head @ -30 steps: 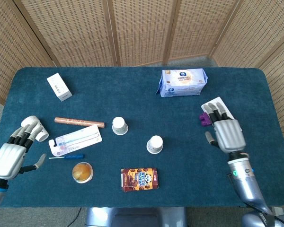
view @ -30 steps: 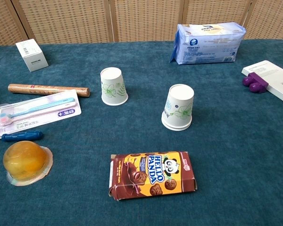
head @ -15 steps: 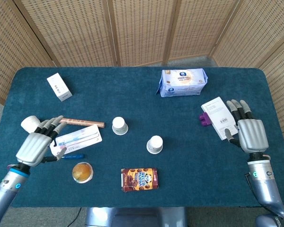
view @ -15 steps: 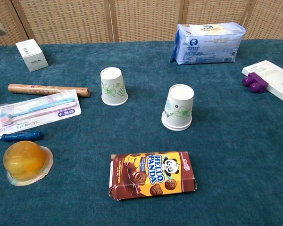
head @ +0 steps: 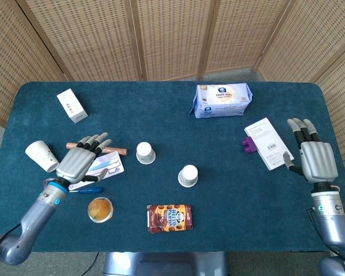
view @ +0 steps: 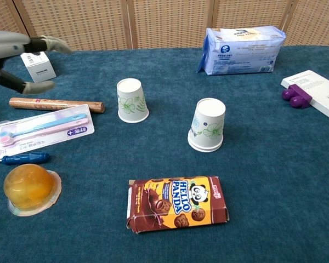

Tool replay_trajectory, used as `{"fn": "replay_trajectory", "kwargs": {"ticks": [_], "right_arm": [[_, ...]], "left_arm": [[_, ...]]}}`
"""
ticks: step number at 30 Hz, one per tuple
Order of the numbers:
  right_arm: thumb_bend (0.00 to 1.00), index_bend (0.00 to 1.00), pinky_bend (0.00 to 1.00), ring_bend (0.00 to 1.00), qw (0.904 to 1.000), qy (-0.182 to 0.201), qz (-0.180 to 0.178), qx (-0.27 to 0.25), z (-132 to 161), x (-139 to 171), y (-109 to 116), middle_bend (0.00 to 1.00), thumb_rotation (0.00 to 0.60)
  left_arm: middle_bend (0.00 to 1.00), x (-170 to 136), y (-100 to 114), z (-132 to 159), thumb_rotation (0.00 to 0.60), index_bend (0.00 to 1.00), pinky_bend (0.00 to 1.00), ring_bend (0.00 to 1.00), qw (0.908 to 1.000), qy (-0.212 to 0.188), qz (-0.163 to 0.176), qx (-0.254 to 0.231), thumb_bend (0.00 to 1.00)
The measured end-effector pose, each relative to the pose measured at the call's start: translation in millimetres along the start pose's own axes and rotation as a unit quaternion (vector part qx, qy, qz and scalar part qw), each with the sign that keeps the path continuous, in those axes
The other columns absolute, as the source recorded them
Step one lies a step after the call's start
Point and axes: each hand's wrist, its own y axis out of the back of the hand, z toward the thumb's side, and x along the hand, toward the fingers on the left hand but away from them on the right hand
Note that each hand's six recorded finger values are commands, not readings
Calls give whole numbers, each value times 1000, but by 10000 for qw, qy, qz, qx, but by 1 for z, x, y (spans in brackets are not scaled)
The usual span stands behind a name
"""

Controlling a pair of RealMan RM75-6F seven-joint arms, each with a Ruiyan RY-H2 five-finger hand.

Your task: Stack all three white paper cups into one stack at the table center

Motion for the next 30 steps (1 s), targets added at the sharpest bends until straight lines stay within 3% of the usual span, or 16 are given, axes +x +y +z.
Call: {"fn": "replay_trajectory", "kwargs": {"ticks": [13,25,30], "right_arm": [[399,0,522,0,9997,-215,-36,-64,-22,1,6,105,600],[398,0,521,0,9992,-384,-91,-53,-36,6,16,105,600],[398,0,520,0,9989,-449,-114,-53,-41,8,18,105,600]], "left_arm": [[0,53,-25,30,370,0,144,0,9993,-153,-285,189,445],[0,93,-35,63,387,0,182,0,9990,-378,-226,12,444],[0,102,-39,73,457,0,252,0,9987,-445,-234,-16,445]]}}
